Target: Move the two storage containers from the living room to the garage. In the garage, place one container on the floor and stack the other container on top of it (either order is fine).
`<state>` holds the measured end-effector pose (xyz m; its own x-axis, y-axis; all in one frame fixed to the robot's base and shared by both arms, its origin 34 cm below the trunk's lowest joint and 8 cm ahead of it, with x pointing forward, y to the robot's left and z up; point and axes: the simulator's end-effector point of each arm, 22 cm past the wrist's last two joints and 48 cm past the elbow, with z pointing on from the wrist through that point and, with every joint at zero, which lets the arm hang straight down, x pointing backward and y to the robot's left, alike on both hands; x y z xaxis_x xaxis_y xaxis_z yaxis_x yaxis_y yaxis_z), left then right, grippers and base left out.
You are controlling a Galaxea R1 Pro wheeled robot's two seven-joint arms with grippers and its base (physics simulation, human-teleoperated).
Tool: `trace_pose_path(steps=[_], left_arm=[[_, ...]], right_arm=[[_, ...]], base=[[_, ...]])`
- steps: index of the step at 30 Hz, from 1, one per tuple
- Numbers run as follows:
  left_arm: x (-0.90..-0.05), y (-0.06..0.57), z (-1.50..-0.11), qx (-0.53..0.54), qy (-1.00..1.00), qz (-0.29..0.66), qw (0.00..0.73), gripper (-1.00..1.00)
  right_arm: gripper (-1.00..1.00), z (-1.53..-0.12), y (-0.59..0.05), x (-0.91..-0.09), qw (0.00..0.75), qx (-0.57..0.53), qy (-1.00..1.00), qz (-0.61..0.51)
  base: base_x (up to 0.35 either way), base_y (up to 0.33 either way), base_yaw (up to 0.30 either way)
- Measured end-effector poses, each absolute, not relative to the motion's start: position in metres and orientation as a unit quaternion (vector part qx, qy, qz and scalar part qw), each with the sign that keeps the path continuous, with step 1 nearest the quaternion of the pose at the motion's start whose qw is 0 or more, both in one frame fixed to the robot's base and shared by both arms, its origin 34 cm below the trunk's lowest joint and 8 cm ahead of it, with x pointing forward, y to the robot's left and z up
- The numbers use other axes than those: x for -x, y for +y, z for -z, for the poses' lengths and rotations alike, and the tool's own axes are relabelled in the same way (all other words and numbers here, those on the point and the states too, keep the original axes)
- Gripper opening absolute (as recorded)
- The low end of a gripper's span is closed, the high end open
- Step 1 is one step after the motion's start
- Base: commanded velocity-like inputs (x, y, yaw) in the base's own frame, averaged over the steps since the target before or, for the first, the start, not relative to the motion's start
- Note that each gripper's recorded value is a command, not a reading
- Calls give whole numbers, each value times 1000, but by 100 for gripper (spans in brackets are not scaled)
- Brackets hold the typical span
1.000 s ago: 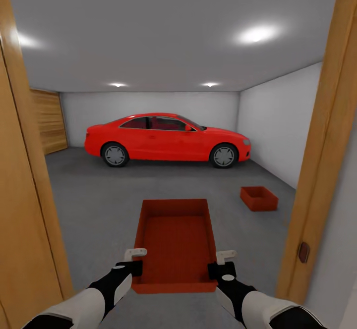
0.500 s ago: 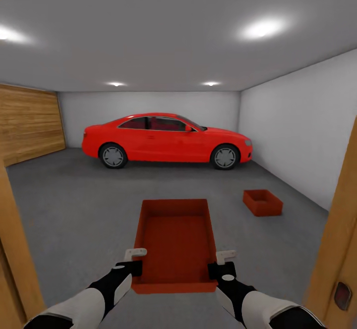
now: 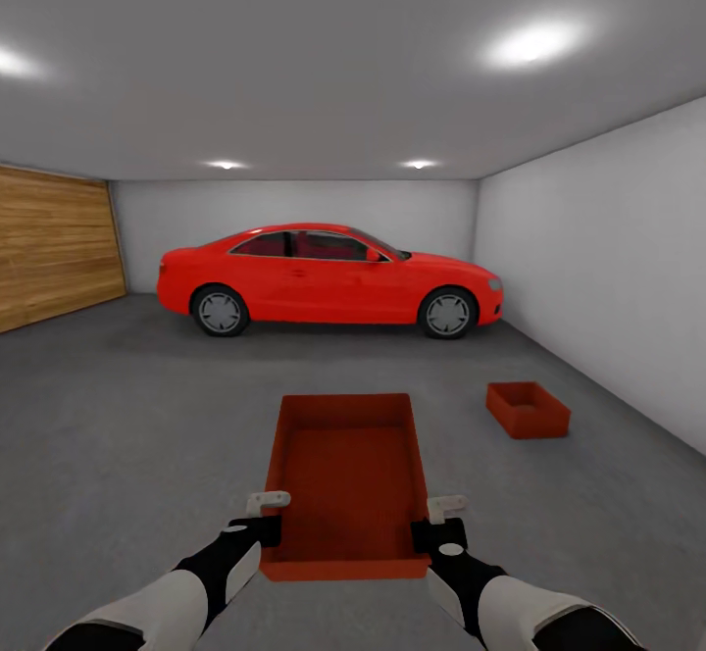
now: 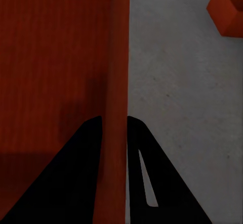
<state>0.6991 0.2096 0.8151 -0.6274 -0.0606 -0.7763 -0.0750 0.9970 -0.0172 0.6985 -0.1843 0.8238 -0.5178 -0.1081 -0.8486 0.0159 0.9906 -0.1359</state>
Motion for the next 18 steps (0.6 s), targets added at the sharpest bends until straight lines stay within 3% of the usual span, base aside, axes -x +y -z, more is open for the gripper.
trace_pose_path(steps=[18], left_arm=[[-699,210,-815,38,902,-8,430,-100]], right_arm=[[-100,-824,-184,-699,490,27,869,63]], base=[[321,0,0]])
